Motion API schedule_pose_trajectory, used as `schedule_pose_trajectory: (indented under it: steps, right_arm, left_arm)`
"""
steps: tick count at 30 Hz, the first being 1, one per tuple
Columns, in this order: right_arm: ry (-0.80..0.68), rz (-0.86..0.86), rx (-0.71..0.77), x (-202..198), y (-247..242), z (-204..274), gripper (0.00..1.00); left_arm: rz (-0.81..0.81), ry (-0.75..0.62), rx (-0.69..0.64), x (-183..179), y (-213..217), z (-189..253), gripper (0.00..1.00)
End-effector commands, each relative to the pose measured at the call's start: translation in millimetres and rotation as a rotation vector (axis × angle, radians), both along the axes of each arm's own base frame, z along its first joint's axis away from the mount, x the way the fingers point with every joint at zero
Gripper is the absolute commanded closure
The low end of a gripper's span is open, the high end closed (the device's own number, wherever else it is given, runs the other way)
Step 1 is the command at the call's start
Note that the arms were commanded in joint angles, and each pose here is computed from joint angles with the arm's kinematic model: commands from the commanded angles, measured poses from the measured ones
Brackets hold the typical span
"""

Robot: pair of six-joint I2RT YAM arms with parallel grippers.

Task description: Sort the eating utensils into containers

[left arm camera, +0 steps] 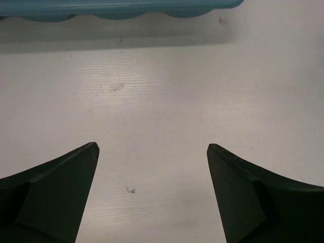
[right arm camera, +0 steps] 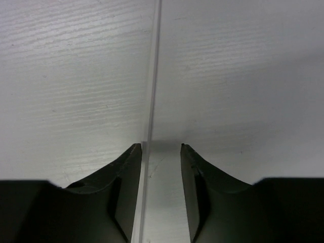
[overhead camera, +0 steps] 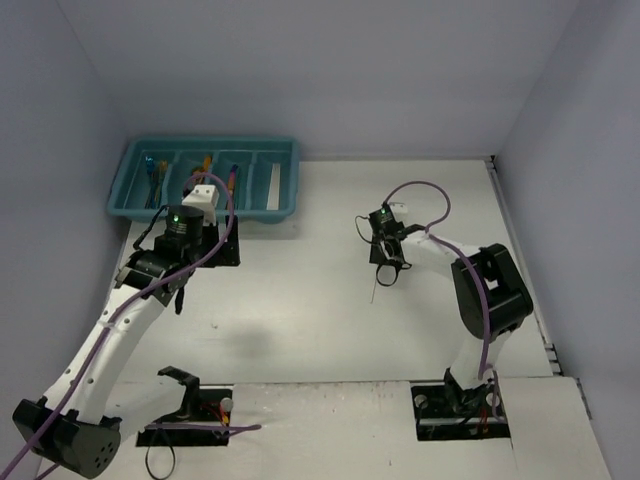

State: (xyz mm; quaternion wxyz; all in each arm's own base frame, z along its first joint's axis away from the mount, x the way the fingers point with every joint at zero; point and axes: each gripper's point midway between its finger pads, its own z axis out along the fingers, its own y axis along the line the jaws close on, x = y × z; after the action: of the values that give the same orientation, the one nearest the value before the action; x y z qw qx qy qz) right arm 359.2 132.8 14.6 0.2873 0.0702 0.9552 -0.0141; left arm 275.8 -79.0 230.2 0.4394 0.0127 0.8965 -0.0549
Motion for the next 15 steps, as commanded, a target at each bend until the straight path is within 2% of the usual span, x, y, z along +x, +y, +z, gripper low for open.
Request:
schedule_pose_trajectory:
  steps: [1, 4, 12, 15]
  right_arm:
    - [-0.003, -0.023, -0.012, 6.2, 0.8, -1.1, 0.76]
    - [0.028, -0.015, -0.002, 3.7, 3.9, -11.0, 0.82]
    - [0.083, -0.014, 0.024, 0.2, 11.1, -30.6, 0.89]
    - [0.085, -0.013, 0.029, 1.9, 13.0, -32.1, 0.98]
  left_arm:
    - [0.008, -0.087, -0.068, -20.2, 3.9, 17.3, 0.10]
    - [-0.014, -0.075, -0.113, -29.5, -2.2, 12.1, 0.10]
    - [-0.086, -0.003, -0.216, -35.8, -27.1, -0.5, 0.10]
    - [-0.113, 0.013, -0.245, -34.8, -36.6, -2.4, 0.09]
